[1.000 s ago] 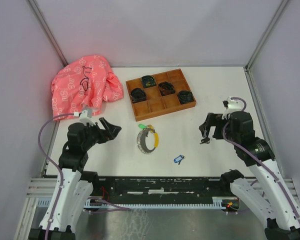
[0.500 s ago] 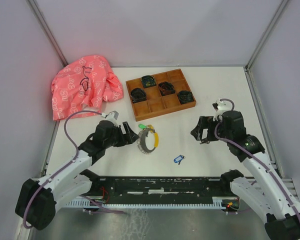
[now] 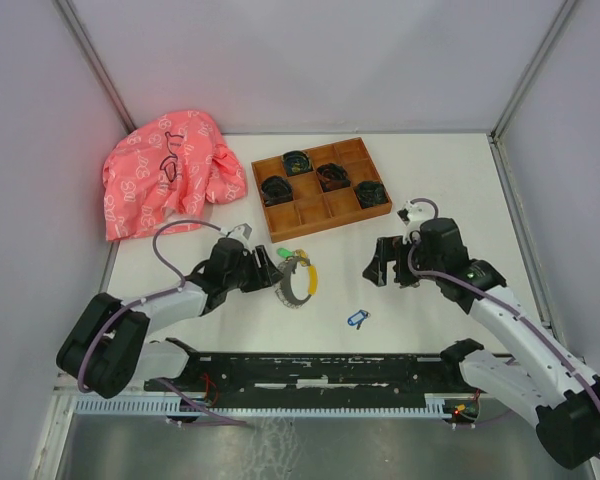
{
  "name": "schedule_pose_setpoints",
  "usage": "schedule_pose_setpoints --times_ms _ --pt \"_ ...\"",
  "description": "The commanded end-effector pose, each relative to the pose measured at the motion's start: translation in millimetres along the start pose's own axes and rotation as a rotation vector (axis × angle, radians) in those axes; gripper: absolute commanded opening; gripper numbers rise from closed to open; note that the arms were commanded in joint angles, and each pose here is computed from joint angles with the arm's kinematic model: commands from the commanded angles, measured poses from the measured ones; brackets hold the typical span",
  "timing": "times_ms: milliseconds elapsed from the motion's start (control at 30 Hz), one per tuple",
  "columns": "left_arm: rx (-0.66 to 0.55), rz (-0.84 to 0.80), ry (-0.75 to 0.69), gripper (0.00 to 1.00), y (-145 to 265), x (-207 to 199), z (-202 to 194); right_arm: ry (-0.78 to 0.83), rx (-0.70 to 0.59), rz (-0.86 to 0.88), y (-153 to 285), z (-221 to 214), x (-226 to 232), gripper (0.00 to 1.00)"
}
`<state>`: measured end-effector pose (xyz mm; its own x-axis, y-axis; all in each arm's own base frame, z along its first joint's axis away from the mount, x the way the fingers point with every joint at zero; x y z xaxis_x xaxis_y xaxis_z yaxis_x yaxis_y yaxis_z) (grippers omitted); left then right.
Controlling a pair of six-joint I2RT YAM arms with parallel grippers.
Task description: Put the keys on the keyring
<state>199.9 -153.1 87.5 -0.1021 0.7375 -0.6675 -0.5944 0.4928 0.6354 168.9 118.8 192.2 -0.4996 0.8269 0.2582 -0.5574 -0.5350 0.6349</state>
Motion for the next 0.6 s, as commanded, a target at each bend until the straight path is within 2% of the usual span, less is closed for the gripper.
schedule_pose_setpoints --times_ms 0,333,567 --pt "0.009 -0.117 0.015 0.64 -6.7 -14.7 -2.4 0.024 -0.049 0.039 -8.7 9.5 8.6 0.98" --pt "0.114 -0.228 0.029 0.54 -31.6 -46.3 -37.7 0.064 -0.019 0.074 -21.3 8.0 19.5 0.97" --pt "0.135 -0.381 0.010 0.58 -41.6 -89.5 -51.7 0.105 0.005 0.084 -26.7 7.7 20.4 0.91"
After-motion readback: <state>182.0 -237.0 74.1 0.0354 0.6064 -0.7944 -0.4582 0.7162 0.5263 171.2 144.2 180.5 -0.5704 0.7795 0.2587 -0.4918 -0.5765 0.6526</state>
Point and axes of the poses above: each gripper's point midway between its finger pads, its own y axis back along the fingers, its own x axis along the line the jaws close on, z = x × y, the point moved 8 cm from there along y, back along the fingers, and after that the axes turned 13 degrees about y, right-handed, at the moved point
